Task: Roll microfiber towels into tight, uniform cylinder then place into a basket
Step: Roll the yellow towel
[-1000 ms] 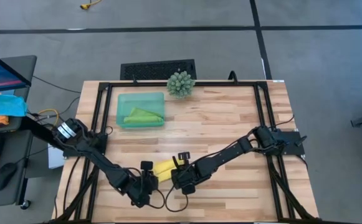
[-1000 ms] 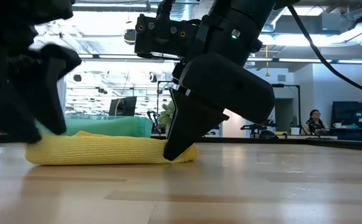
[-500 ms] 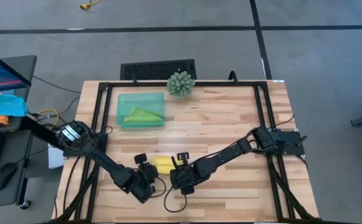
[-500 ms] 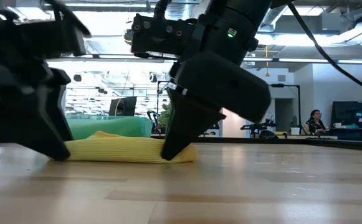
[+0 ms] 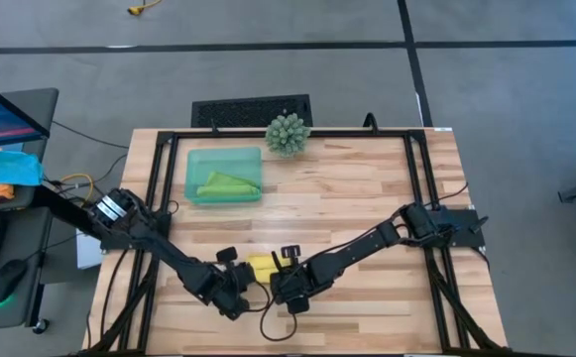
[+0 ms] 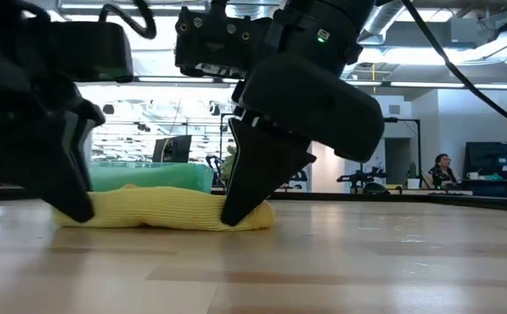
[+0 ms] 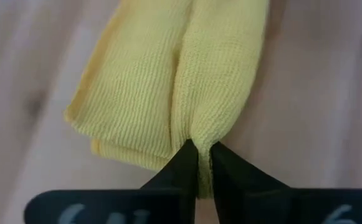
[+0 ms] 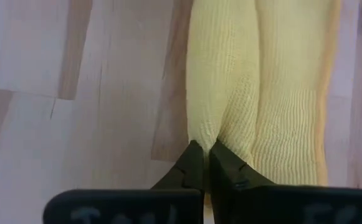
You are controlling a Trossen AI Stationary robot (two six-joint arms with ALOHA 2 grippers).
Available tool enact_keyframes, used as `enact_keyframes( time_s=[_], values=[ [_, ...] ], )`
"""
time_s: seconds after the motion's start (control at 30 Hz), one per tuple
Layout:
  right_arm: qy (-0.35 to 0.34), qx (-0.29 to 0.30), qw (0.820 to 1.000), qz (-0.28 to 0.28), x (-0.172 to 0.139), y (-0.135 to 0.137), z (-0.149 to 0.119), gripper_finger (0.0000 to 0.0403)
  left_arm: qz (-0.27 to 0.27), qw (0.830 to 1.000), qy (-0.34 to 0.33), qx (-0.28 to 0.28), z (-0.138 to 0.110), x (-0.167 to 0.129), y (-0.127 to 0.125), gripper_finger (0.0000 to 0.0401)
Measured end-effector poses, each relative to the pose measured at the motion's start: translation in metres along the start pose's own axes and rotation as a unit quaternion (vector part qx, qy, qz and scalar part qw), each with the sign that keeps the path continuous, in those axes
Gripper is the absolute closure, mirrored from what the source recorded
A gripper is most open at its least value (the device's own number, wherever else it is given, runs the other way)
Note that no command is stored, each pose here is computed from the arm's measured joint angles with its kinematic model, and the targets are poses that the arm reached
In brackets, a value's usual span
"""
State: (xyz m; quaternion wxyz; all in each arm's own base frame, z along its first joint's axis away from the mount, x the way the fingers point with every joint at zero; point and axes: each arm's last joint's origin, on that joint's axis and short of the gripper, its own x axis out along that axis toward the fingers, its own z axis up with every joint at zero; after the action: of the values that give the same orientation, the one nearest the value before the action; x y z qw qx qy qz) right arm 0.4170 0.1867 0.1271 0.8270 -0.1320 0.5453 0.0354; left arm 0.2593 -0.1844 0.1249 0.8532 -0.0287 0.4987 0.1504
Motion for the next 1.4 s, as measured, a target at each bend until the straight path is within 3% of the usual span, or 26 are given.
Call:
enact_keyframes(
  time_s=[0.33,0.57,0.73,1.0,1.4],
  values=[
    [-0.011,0.019,0.998,0.062,-0.007,0.003,0.011,0.0374,-0.079,0.981,0.094,-0.153,0.028,-0.03,0.03,0.0387],
    [-0.051,0.034,0.989,0.132,-0.02,0.006,0.03,0.0385,-0.132,0.951,0.189,-0.206,0.046,-0.016,0.054,0.0384],
    [-0.051,0.082,0.986,0.138,-0.021,0.006,0.032,0.0376,-0.145,0.931,0.226,-0.246,0.057,-0.007,0.074,0.0384],
    [-0.034,0.132,0.982,0.134,-0.016,0.002,0.027,0.0385,-0.144,0.91,0.259,-0.291,0.064,0.014,0.092,0.0384],
    [-0.026,0.134,0.981,0.139,-0.016,0.001,0.026,0.0377,-0.175,0.88,0.328,-0.296,0.059,0.047,0.096,0.0383]
  ],
)
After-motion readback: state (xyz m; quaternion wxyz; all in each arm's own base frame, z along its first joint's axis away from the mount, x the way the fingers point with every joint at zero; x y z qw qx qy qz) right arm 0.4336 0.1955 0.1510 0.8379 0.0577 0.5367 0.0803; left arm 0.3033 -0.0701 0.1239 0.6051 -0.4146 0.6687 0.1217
